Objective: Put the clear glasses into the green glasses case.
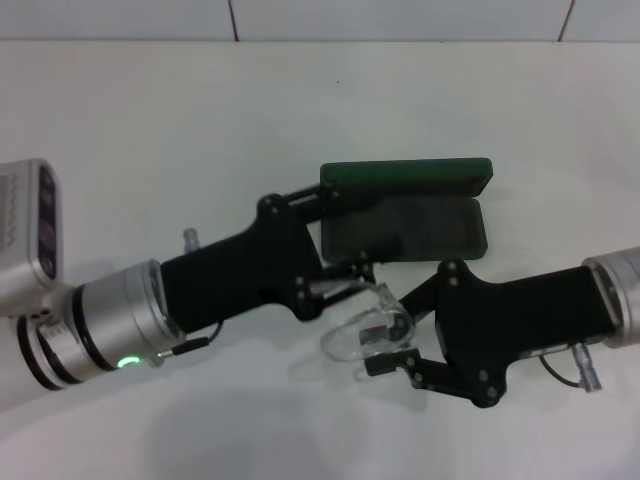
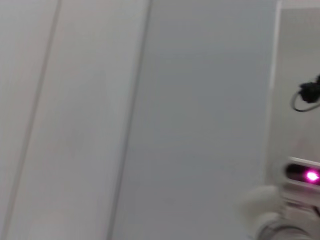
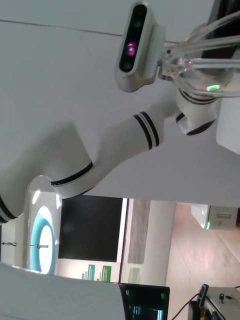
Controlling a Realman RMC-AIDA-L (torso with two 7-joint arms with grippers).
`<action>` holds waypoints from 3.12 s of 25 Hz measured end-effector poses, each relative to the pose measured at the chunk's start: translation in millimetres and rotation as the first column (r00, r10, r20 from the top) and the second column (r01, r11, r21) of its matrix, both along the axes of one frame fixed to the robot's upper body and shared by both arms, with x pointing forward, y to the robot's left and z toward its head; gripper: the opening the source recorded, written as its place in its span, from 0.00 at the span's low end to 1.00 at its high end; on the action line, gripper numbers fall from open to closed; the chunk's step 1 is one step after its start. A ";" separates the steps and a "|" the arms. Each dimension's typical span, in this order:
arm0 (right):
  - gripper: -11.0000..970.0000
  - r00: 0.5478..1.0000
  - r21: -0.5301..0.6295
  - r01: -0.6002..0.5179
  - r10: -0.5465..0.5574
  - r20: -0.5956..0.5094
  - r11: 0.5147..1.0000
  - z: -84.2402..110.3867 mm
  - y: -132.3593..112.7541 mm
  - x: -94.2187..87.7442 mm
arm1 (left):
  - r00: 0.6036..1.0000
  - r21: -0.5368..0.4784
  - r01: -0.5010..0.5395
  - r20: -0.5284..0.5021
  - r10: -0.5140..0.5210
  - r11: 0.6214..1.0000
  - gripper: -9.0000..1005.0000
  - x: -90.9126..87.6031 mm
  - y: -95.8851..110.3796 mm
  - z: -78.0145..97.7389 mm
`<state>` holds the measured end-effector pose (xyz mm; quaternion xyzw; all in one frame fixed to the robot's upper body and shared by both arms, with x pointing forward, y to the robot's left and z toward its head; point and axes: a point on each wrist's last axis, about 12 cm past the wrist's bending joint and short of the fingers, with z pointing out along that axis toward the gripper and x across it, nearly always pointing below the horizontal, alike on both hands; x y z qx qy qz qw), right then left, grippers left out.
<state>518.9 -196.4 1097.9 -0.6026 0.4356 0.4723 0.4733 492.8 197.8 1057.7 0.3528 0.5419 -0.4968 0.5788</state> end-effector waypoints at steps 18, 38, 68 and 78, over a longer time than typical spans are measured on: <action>0.14 1.000 -0.017 0.005 -0.005 -0.016 1.000 -0.6 1.0 1.2 | 0.979 -0.080 -0.203 0.004 0.204 0.976 0.55 -1.7 19.9 -1.9; 0.16 0.948 -0.837 0.217 -0.312 0.059 0.501 106.8 109.4 96.5 | 0.800 -0.156 -0.600 -0.101 0.592 0.785 0.55 -23.4 90.3 -14.4; 0.21 0.907 -0.888 0.406 -0.217 0.362 0.216 71.9 122.6 87.5 | 0.811 -0.115 -0.584 -0.118 0.573 0.803 0.55 -12.6 77.7 -17.8; 0.22 0.901 -0.881 0.420 -0.215 0.376 0.218 70.7 125.7 87.5 | 0.811 -0.113 -0.585 -0.118 0.573 0.803 0.55 -12.6 77.7 -18.0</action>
